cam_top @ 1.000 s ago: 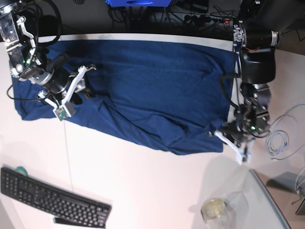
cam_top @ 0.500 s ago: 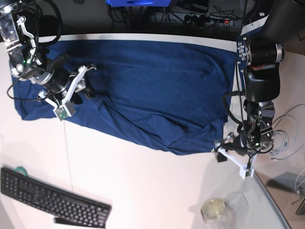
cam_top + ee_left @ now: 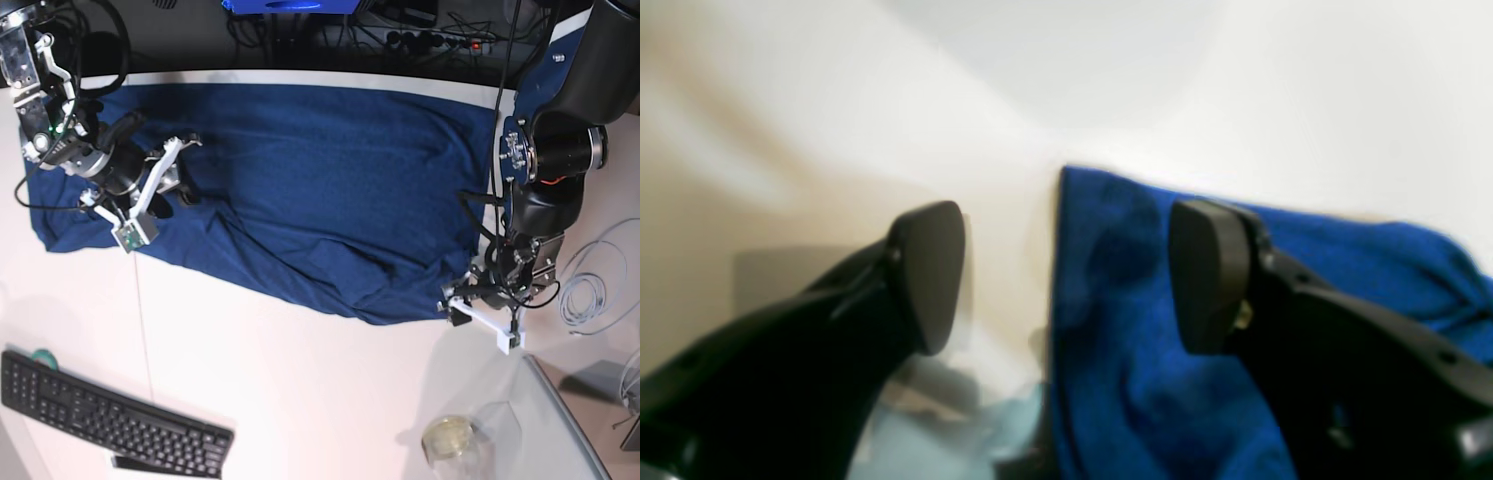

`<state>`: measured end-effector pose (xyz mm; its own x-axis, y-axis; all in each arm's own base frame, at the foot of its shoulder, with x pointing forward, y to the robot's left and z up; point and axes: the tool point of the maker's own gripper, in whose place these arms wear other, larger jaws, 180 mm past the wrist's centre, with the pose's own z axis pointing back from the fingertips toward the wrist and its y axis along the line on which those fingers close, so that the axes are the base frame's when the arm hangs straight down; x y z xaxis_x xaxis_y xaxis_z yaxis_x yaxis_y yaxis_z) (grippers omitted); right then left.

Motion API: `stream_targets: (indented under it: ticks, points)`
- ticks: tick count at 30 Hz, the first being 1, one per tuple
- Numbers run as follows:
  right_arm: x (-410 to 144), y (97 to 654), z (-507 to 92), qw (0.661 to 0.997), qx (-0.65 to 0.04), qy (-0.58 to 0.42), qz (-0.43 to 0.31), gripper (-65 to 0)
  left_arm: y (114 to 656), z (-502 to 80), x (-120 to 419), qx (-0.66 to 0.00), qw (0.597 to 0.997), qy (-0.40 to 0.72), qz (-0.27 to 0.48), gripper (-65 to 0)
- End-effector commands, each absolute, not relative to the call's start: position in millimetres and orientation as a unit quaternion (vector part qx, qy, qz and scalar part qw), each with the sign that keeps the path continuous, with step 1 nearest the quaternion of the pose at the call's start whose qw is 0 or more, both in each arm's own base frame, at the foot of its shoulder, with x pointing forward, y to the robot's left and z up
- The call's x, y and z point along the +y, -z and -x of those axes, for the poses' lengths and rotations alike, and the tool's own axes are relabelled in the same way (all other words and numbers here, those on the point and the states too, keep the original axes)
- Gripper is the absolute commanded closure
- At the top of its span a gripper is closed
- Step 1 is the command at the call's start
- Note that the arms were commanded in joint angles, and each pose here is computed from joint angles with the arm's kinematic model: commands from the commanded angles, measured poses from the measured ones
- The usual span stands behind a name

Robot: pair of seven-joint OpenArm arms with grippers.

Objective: Layout the t-shirt on the table in an organized manner, then fold the t-shirt properly
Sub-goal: 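Hold the shirt with the right gripper and reposition the left gripper along the hem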

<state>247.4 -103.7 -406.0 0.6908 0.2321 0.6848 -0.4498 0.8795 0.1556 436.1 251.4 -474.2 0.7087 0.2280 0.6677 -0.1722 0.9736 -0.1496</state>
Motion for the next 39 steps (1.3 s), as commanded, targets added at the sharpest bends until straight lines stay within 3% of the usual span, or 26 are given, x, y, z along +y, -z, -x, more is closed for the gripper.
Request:
stream_targets:
  ticks: [1, 4, 9, 10, 15, 20, 29, 30, 33, 35, 36, 39]
  points:
    - [-104, 394, -255, 0.897, -0.367, -0.189, -0.161, -24.3, 456, -453, 257, -0.391, 0.913, -0.108, 0.035, -42.6]
    - [-103, 394, -256, 0.896, -0.369, -0.189, -0.161, -24.3, 454, -456, 256, -0.401, 0.909, -0.108, 0.035, -33.4]
    - [-104, 393, -258, 0.895, -0.371, -0.188, -0.160, -24.3, 448, -461, 257, -0.418, 0.901, -0.109, 0.033, -0.7]
    - [-110, 391, -261, 0.895, -0.376, -0.182, -0.155, -24.3, 444, -464, 257, -0.424, 0.899, -0.109, 0.033, 0.0]
    - [-136, 378, -279, 0.895, -0.408, -0.117, -0.139, -24.6, 413, -491, 251, -0.457, 0.883, -0.099, 0.042, 0.0]
    - [-153, 372, -285, 0.894, -0.419, -0.097, -0.125, -24.9, 393, -506, 216, -0.463, 0.885, -0.010, 0.050, 0.0]
    - [-149, 375, -282, 0.895, -0.415, -0.098, -0.130, -24.9, 414, -486, 227, -0.436, 0.899, -0.004, 0.038, 0.0]
    - [-149, 375, -282, 0.895, -0.415, -0.098, -0.130, -24.9, 418, -482, 230, -0.432, 0.901, -0.005, 0.035, -3.8]
    - [-148, 375, -282, 0.895, -0.415, -0.097, -0.130, -24.9, 424, -477, 231, -0.427, 0.904, -0.005, 0.035, -33.6]
    - [-148, 375, -282, 0.895, -0.415, -0.097, -0.130, -24.9, 429, -472, 231, -0.421, 0.906, -0.001, 0.032, -46.9]
    - [-148, 375, -282, 0.895, -0.415, -0.097, -0.131, -24.9, 430, -471, 230, -0.420, 0.907, 0.000, 0.031, -48.7]
    - [-148, 375, -282, 0.895, -0.415, -0.097, -0.131, -24.8, 441, -465, 236, -0.406, 0.914, -0.012, 0.015, -41.5]
